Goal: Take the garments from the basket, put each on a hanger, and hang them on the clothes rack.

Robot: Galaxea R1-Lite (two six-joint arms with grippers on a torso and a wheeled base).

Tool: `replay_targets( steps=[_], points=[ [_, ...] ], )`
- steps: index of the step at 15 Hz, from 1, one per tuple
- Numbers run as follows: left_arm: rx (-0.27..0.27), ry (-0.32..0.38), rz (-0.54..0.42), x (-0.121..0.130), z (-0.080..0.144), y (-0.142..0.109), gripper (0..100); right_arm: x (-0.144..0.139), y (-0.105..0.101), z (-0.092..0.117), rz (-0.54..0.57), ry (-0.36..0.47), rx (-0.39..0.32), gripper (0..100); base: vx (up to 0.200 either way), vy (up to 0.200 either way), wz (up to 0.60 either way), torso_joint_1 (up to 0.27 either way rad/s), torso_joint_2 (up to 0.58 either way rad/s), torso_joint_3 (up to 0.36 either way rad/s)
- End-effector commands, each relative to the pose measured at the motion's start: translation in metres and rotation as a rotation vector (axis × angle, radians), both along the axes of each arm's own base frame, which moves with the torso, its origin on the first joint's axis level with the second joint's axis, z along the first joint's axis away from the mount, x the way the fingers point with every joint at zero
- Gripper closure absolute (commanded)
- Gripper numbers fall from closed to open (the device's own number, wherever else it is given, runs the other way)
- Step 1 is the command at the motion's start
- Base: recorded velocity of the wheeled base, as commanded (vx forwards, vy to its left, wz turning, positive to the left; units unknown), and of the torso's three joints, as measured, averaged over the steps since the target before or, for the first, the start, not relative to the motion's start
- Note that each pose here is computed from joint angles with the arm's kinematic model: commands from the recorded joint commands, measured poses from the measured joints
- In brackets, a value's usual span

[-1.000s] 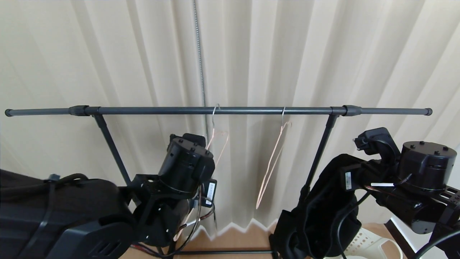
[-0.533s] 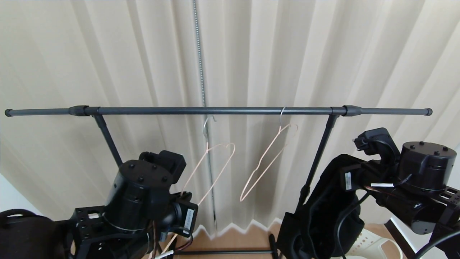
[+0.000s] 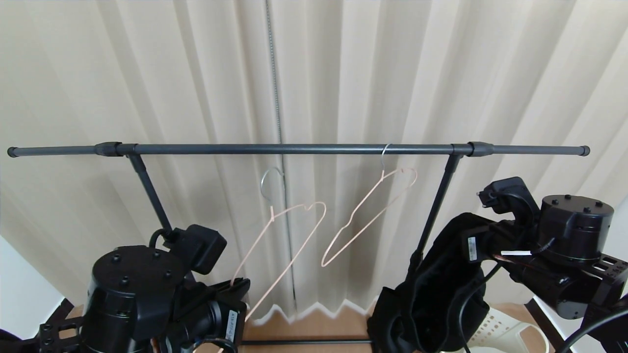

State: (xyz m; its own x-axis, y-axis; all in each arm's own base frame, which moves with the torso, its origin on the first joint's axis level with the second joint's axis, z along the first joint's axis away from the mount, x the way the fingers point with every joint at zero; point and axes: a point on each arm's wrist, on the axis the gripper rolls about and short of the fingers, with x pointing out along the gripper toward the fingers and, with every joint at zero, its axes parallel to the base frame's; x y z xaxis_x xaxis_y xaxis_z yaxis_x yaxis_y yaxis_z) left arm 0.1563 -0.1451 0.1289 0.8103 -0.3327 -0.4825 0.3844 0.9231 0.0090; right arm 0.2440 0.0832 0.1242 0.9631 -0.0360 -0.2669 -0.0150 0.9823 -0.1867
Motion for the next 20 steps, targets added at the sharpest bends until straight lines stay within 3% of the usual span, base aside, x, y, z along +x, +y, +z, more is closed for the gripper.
replay_targets(
  steps=[1,5,7,10,12,14,16,20],
  points=[
    [0.012,0.008,0.001,-0.003,-0.007,0.003,100,0.000,0.000,-0.001,0.001,0.004,-0.001,100,-0.200,0.000,0.00,0.012,0.00,0.002],
    [0.011,0.006,0.003,-0.005,-0.007,0.006,100,0.001,0.001,-0.003,0.001,0.011,-0.004,100,-0.200,0.000,0.00,-0.006,0.00,0.005],
    [0.002,-0.004,0.010,-0.008,-0.005,0.010,100,0.002,0.001,-0.002,0.001,0.007,-0.002,100,0.000,0.000,0.00,0.000,0.00,0.000],
    [-0.080,-0.117,0.012,-0.008,0.013,0.018,100,0.003,0.001,0.000,-0.004,-0.001,-0.004,100,0.000,0.000,0.00,0.000,0.00,0.000],
    [-0.103,-0.191,-0.085,-0.009,0.022,0.020,100,0.006,0.001,0.003,-0.063,-0.020,-0.039,100,0.000,0.000,0.00,0.000,0.00,0.000],
    [-0.060,-0.186,-0.253,-0.017,0.015,0.022,100,0.011,0.000,0.011,-0.166,-0.049,-0.148,100,0.000,0.000,0.00,0.000,0.00,0.000],
    [-0.010,-0.183,-0.330,-0.019,0.009,0.023,100,0.019,0.001,0.022,-0.187,-0.072,-0.245,100,0.000,0.000,0.00,0.000,0.00,0.000],
    [0.052,-0.115,-0.504,-0.021,-0.013,0.019,100,0.029,0.005,0.013,-0.217,-0.068,-0.246,100,0.000,0.000,0.00,0.000,0.00,0.000]
  ],
)
